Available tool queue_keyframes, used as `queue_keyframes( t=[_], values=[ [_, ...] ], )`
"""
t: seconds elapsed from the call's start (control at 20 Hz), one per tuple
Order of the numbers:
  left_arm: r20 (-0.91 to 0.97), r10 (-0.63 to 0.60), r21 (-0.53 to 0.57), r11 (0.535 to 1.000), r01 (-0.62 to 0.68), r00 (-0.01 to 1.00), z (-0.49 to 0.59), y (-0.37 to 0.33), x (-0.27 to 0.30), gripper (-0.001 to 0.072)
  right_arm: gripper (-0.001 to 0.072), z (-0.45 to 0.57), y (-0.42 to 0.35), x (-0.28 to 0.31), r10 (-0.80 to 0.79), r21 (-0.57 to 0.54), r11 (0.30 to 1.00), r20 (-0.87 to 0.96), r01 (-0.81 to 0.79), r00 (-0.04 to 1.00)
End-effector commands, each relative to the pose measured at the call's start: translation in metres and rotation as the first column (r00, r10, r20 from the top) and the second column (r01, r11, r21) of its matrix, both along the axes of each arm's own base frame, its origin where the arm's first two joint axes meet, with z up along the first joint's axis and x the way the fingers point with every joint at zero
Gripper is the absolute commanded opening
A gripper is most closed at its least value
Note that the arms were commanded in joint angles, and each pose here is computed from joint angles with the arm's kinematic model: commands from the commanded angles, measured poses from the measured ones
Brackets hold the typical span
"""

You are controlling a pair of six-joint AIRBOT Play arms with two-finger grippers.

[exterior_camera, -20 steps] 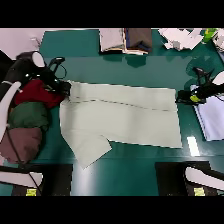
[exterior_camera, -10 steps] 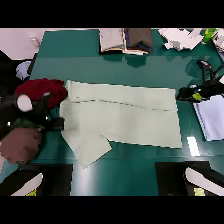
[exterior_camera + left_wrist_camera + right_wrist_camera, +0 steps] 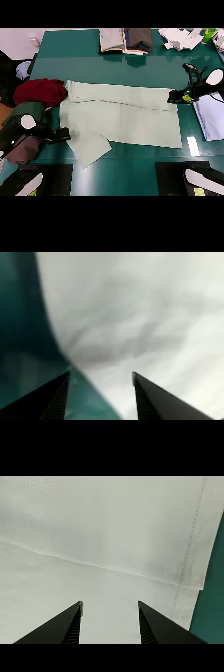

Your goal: Fold the shirts.

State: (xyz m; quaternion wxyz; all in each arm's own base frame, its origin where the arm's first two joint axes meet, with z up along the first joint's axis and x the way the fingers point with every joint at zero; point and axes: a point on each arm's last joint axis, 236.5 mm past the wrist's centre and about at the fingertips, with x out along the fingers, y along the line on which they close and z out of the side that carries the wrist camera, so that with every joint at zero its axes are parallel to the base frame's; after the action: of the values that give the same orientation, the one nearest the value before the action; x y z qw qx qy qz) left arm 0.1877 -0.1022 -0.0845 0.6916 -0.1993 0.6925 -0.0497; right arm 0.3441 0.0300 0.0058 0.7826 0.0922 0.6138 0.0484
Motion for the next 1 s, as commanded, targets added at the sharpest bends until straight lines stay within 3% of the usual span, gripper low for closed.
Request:
queue_keyframes(
  t=[0.0,0.1,0.15,0.35,0.5,0.55,0.6,0.75,0.95],
  values=[
    [0.065,0.028,-0.084,0.996,-0.022,0.997,0.000,-0.017,0.013,0.0476,0.0412,-0.001,0.003,0.000,-0.009,0.005,1.000,-0.006,0.009,1.000],
    [0.079,-0.008,-0.083,0.996,0.014,0.997,0.000,-0.018,0.012,0.0113,0.0411,-0.001,0.003,-0.001,-0.008,0.005,1.000,-0.010,0.008,1.000],
    [0.076,-0.031,-0.083,0.996,0.037,0.997,0.001,-0.019,0.009,0.0026,0.0411,-0.001,0.003,-0.004,-0.005,0.005,1.000,-0.017,0.005,1.000],
    [0.038,-0.141,-0.039,0.989,0.142,0.989,0.016,-0.010,-0.001,0.0022,0.0411,0.011,-0.018,-0.030,-0.050,-0.003,0.999,-0.057,0.050,0.997],
    [0.053,-0.196,0.002,0.981,0.196,0.979,0.025,-0.003,0.004,0.0022,0.0412,-0.009,-0.060,-0.094,-0.156,-0.073,0.987,-0.177,0.145,0.972],
    [0.061,-0.194,0.001,0.981,0.195,0.979,0.027,-0.004,0.006,0.0022,0.0431,-0.020,-0.068,-0.121,-0.183,-0.083,0.982,-0.234,0.168,0.955],
    [0.072,-0.192,0.002,0.981,0.192,0.979,0.029,-0.004,0.009,0.0022,0.0530,-0.031,-0.071,-0.143,-0.207,-0.075,0.978,-0.281,0.194,0.937],
    [0.081,-0.188,0.000,0.982,0.188,0.979,0.029,-0.005,0.012,0.0023,0.0534,-0.063,-0.070,-0.189,-0.279,-0.059,0.959,-0.380,0.277,0.882],
    [0.081,-0.188,0.000,0.982,0.189,0.979,0.029,-0.005,0.011,0.0023,0.0510,-0.086,-0.047,-0.205,-0.265,-0.005,0.957,-0.429,0.290,0.864]
  ],
)
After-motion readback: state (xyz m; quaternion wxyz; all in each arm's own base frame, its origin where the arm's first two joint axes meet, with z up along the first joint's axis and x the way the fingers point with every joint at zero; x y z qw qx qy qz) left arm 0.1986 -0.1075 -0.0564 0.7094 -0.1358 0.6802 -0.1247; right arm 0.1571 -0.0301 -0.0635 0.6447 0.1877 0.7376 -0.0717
